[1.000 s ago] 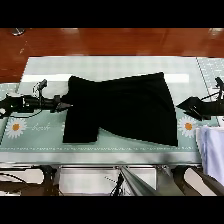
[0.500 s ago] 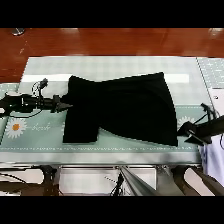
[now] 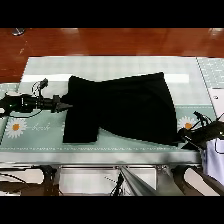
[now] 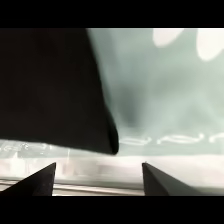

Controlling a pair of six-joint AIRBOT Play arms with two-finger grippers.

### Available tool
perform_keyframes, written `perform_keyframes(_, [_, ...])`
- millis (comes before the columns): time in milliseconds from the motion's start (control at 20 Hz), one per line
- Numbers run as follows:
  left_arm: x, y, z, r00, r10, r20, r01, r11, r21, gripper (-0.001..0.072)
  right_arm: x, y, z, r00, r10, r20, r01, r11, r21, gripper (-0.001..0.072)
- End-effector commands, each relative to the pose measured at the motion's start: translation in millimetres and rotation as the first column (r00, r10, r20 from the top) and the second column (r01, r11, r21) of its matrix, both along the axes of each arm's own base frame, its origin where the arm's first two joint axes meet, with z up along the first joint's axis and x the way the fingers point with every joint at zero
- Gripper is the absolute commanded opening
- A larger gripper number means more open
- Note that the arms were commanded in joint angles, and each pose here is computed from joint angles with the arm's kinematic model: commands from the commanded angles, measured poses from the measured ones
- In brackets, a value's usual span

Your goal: Fold the shirts.

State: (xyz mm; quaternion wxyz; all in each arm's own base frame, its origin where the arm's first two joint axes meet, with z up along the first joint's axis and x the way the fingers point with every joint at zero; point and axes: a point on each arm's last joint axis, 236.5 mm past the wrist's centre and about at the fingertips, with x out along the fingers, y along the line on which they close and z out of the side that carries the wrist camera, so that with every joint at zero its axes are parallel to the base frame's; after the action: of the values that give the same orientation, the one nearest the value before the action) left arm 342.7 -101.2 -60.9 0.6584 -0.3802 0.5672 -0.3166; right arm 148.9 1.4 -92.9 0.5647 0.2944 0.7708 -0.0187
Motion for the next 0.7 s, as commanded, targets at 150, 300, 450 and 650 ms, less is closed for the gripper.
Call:
perform_keyframes(150, [1,1,0,1.0,0.004,0.002,-0.004,1.0,0.003,0.0032,34,23,-13,0.993,-0.1,0.055,0.093,0.988,0.123,0.0619])
perform_keyframes(300, [1,1,0,1.0,0.004,0.001,-0.004,1.0,0.003,0.0032,51,25,-14,0.983,-0.143,0.112,0.127,0.982,0.14,0.0619])
perform_keyframes(450, [3,2,-2,1.0,0.023,-0.015,-0.023,1.0,0.007,0.0031,64,35,-6,0.974,-0.144,0.175,0.109,0.974,0.199,0.0156])
perform_keyframes(650, [8,3,9,0.999,0.037,-0.008,-0.037,0.999,0.007,0.0031,97,47,25,0.942,-0.165,0.291,0.074,0.951,0.301,0.002])
